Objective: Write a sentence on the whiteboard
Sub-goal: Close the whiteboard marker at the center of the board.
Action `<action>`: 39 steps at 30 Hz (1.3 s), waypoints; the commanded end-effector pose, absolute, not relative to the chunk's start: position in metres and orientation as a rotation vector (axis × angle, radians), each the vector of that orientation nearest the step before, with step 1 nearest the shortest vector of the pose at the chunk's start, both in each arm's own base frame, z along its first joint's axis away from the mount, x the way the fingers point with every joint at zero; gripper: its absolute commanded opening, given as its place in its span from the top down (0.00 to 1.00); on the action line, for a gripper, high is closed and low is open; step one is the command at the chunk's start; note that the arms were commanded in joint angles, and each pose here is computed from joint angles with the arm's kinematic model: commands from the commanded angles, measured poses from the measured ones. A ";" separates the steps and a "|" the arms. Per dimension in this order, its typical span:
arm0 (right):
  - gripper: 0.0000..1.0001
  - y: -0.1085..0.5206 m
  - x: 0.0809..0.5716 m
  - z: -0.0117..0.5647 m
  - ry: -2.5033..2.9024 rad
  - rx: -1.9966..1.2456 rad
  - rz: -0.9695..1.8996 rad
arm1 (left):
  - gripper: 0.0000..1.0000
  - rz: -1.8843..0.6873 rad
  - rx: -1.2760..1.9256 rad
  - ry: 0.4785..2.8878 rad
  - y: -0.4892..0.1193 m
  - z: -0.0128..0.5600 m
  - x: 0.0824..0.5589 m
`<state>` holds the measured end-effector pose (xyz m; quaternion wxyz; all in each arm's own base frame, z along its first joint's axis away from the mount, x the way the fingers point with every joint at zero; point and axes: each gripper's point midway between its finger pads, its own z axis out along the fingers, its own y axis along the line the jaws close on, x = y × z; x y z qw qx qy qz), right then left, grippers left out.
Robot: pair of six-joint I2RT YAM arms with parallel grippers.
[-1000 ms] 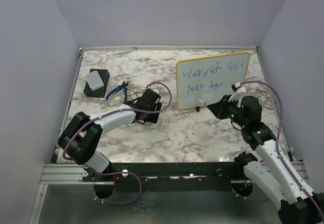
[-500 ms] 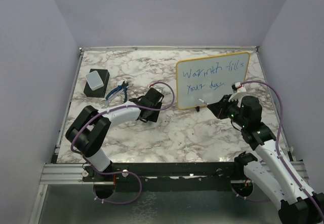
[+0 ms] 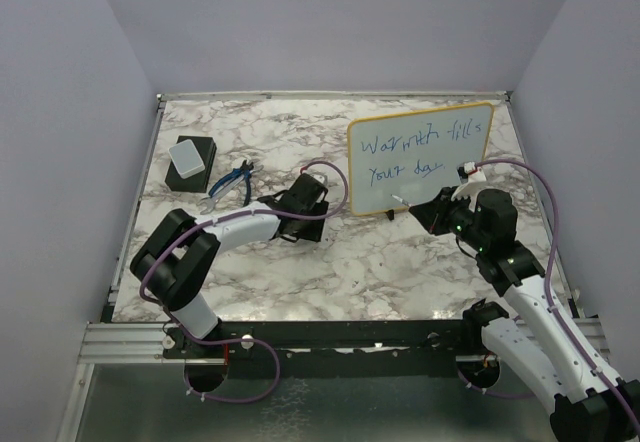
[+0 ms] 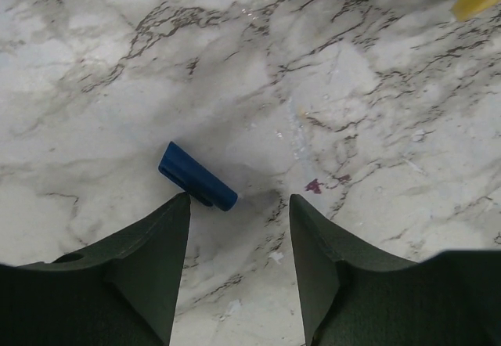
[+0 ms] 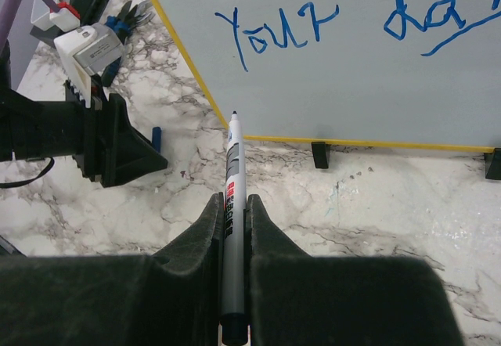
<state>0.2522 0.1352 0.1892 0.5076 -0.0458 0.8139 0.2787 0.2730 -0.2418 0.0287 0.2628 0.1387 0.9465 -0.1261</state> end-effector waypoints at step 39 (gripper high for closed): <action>0.99 0.143 0.238 0.213 1.836 -0.186 0.749 | 0.18 -0.350 1.393 2.176 -0.264 0.047 0.274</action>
